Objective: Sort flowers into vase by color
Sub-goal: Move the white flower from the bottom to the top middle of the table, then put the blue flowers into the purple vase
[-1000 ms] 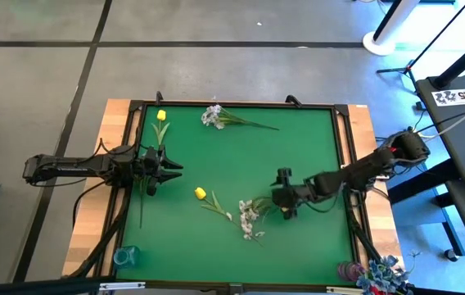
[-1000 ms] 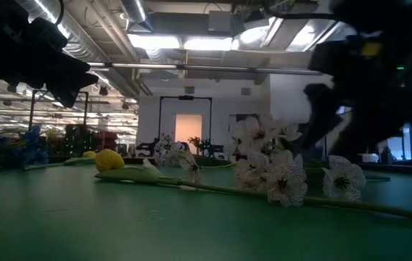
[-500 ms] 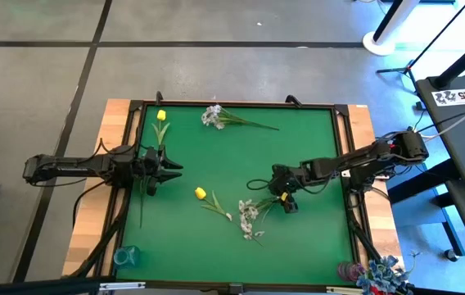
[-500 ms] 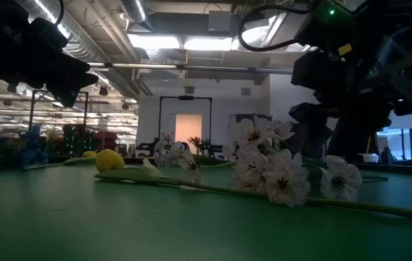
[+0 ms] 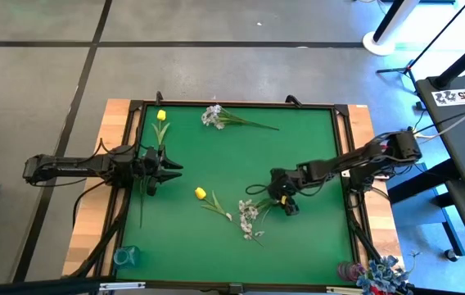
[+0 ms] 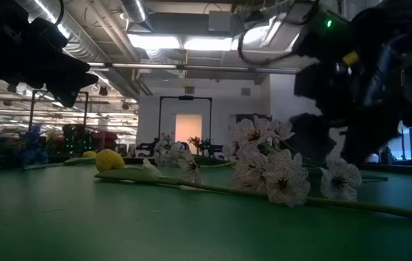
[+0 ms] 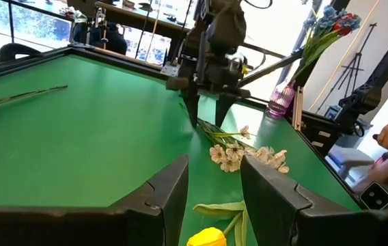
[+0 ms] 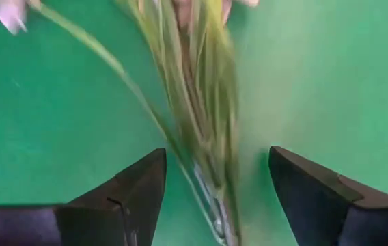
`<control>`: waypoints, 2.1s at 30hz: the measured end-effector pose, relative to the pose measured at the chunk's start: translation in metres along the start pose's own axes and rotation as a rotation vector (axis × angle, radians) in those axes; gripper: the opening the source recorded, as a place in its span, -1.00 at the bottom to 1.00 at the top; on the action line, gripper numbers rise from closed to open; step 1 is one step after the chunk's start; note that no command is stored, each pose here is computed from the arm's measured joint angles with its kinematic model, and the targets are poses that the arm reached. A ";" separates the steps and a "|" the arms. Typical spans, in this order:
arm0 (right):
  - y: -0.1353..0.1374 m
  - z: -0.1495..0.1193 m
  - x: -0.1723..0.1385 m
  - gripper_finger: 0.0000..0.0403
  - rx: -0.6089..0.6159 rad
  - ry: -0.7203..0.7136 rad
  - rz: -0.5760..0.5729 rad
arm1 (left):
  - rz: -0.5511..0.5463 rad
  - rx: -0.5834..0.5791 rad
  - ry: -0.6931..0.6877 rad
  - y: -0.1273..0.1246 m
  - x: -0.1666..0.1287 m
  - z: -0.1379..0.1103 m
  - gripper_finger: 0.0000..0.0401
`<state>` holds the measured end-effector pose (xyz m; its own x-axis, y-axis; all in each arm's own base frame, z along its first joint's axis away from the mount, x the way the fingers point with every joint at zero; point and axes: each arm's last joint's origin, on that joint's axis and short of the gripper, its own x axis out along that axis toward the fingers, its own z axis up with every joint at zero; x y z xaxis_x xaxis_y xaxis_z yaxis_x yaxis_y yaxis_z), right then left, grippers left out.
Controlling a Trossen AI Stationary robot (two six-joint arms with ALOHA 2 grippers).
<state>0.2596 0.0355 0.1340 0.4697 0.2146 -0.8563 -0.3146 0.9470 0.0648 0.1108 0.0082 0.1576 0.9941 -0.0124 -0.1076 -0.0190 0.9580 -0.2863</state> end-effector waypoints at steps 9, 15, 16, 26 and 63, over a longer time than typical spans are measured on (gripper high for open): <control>-0.004 0.002 0.018 0.01 0.009 -0.020 -0.049 | 0.000 0.000 -0.002 0.000 0.000 0.000 -0.34; -0.007 0.008 0.016 -0.76 0.119 -0.055 -0.099 | 0.000 0.000 -0.002 0.000 0.000 0.000 -0.34; -0.008 0.014 0.015 -0.87 0.149 -0.065 -0.110 | 0.000 0.000 -0.001 0.000 0.000 0.000 -0.34; -0.036 0.127 -0.047 -0.83 0.266 -0.450 -0.484 | 0.000 0.000 -0.001 0.000 0.000 0.000 -0.34; -0.111 0.113 -0.022 -0.02 0.356 -0.064 -0.512 | -0.028 0.011 -0.099 -0.003 -0.001 0.010 -0.34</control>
<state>0.3774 -0.0469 0.2032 0.5403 -0.2836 -0.7923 0.2523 0.9528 -0.1690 0.1113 0.0083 0.1676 0.9999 -0.0113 -0.0047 0.0095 0.9606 -0.2776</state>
